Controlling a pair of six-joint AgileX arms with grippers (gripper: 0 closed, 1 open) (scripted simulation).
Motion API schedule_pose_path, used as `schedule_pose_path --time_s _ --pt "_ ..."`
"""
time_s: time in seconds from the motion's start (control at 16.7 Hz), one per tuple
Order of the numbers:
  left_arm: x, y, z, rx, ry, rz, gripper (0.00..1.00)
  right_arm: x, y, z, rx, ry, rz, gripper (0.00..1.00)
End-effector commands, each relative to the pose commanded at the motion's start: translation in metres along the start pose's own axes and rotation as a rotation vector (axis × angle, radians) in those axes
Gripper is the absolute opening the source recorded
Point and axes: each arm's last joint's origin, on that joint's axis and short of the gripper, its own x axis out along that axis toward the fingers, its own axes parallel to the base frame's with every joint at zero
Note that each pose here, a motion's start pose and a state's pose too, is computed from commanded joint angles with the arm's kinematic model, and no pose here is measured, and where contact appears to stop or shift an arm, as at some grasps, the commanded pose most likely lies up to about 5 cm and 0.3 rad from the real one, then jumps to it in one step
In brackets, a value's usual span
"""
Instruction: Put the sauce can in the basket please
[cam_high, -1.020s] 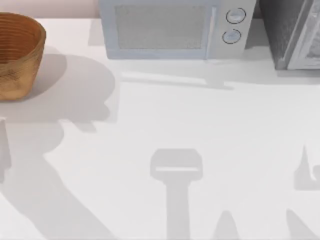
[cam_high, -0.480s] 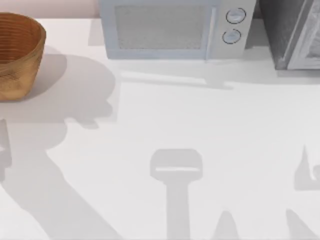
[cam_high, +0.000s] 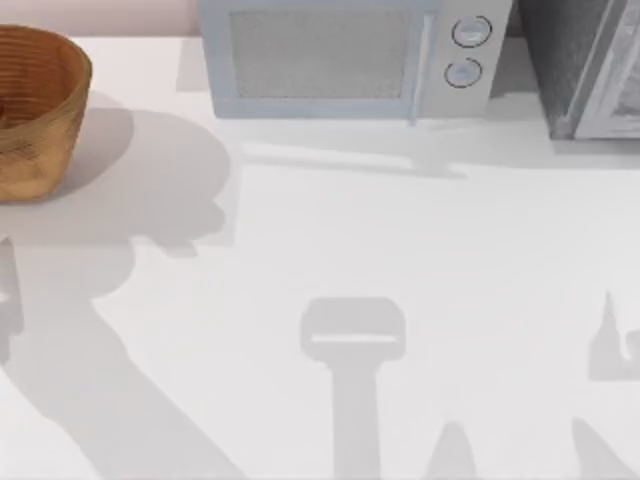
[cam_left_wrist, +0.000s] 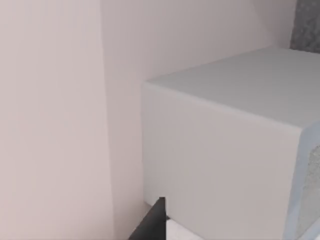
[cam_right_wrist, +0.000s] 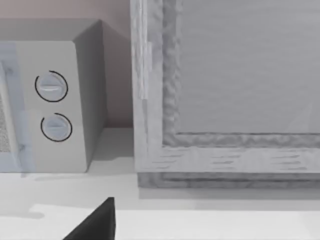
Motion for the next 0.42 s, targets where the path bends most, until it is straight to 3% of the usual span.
schedule_pose_path --time_s 0.12,0.42 --pt "0.0 0.0 0.0 0.0 0.0 0.0 1.0 0.0 0.0 0.0 0.0 0.0 0.0 1.0" --pt "0.0 0.0 0.0 0.0 0.0 0.0 1.0 0.0 0.0 0.0 0.0 0.0 0.0 1.0"
